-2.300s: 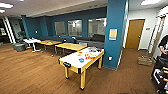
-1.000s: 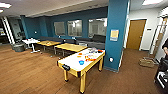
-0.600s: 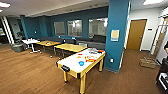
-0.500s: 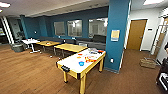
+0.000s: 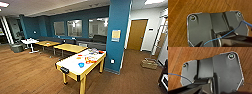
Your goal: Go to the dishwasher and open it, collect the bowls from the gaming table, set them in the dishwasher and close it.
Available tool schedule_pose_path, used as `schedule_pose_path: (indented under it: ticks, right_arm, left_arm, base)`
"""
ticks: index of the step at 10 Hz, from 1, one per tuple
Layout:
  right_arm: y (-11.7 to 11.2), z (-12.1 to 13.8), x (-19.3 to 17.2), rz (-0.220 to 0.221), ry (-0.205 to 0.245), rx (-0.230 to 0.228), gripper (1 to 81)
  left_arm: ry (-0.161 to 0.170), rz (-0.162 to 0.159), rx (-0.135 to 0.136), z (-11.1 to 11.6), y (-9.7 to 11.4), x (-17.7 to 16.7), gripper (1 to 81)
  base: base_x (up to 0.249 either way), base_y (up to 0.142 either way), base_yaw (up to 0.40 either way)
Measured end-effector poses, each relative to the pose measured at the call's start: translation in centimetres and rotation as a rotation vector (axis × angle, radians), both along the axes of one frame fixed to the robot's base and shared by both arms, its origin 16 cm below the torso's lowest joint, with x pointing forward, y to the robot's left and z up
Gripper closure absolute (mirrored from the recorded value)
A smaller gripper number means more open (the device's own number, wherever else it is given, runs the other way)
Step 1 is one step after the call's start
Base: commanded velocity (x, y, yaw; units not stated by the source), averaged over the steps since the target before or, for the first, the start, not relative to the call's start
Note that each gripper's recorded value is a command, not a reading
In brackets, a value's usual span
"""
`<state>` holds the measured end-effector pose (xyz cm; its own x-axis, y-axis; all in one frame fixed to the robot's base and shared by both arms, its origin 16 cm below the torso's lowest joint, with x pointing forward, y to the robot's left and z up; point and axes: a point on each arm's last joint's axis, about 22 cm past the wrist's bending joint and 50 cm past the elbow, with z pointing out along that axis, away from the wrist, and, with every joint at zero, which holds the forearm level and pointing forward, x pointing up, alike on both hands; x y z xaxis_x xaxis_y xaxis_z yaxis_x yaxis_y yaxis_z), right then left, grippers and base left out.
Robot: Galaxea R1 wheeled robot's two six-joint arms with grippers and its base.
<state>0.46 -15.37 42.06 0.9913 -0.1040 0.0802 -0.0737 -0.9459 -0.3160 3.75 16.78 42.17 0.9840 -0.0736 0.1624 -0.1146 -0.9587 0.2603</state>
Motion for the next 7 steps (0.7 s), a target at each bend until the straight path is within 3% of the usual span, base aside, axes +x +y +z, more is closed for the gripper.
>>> schedule_pose_path:
  ticks: [7]
  right_arm:
    - [0.0,-0.02,-0.3,0.0,0.004,0.0,1.0]
  left_arm:
    - [0.001,0.001,0.0,-0.01,0.07,-0.04,1.0]
  base:
    - [0.109,0.054,0.0]
